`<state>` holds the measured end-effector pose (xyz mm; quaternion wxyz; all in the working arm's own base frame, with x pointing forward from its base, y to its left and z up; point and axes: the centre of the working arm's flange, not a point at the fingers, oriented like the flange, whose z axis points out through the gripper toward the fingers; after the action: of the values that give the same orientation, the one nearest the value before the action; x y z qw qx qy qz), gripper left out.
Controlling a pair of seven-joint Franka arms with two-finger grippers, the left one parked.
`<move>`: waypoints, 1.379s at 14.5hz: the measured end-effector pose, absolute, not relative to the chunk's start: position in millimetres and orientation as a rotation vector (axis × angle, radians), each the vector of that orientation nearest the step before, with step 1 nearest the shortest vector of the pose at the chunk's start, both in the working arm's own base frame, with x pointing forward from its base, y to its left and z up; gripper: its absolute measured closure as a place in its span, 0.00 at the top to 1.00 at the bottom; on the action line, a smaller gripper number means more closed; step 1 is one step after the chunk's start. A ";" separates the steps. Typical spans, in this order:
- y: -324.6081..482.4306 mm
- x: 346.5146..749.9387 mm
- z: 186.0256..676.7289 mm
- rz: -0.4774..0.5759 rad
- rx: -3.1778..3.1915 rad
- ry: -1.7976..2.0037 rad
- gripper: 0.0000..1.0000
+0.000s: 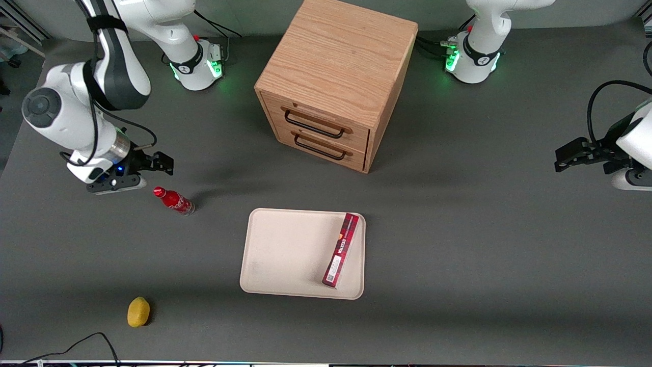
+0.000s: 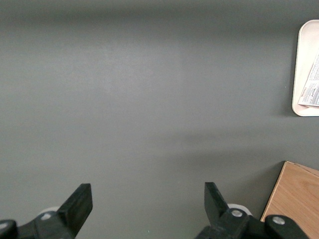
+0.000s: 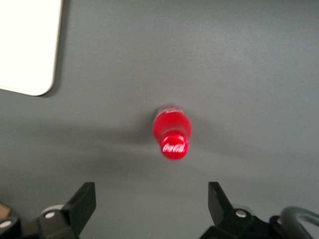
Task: Place coke bottle on tray
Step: 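Close the right gripper around the bottle's cap end, then lift the bottle and pull it back toward the right arm's base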
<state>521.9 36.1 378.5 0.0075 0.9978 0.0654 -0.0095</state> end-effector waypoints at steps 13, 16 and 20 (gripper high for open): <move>24.6 537.5 329.4 0.039 3.102 0.220 0.50; 24.7 535.6 328.6 0.033 3.103 0.220 0.31; 19.5 527.3 358.0 -0.057 3.107 0.213 0.31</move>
<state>527.3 19.5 358.0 0.0134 0.9974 0.0683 -0.0182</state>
